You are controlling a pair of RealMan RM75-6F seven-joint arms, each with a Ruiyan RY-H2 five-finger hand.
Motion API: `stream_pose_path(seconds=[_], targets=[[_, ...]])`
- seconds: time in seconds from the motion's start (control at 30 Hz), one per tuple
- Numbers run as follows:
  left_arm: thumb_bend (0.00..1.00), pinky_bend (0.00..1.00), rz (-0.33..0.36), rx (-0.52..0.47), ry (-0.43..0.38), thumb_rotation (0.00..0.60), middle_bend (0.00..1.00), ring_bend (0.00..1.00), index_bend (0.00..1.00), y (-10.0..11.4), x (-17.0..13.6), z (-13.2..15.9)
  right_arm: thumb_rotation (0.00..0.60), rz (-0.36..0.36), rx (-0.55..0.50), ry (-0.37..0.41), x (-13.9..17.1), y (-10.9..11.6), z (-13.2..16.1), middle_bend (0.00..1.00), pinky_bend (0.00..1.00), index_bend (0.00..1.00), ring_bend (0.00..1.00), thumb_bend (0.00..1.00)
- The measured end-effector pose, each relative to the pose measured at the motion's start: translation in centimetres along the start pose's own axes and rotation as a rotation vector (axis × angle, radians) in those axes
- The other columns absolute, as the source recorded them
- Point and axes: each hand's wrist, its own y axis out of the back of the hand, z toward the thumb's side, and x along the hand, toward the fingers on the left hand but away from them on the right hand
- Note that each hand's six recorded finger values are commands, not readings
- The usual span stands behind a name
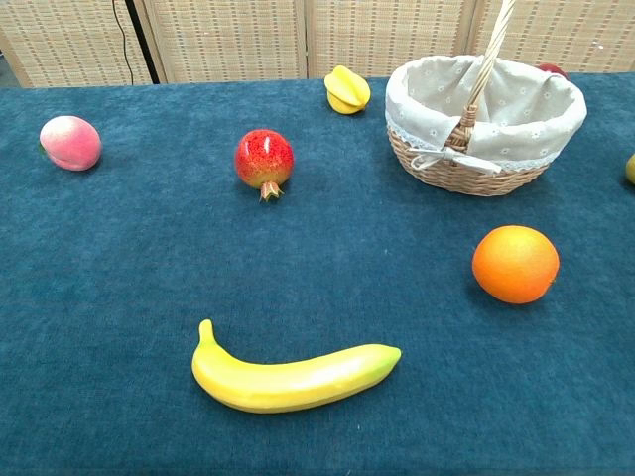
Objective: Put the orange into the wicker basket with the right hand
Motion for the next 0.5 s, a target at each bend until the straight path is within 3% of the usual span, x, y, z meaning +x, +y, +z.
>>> stream_pose_path(seconds=[0.5], targets=[[0.0, 0.0, 0.012, -0.002, 0.001, 0.6, 0.0, 0.0, 0.0, 0.25, -0.11, -0.13, 0.6, 0.02, 0.007, 0.017, -0.2, -0.67, 0.62, 0.0, 0.08, 0.0, 0.03, 0.0]])
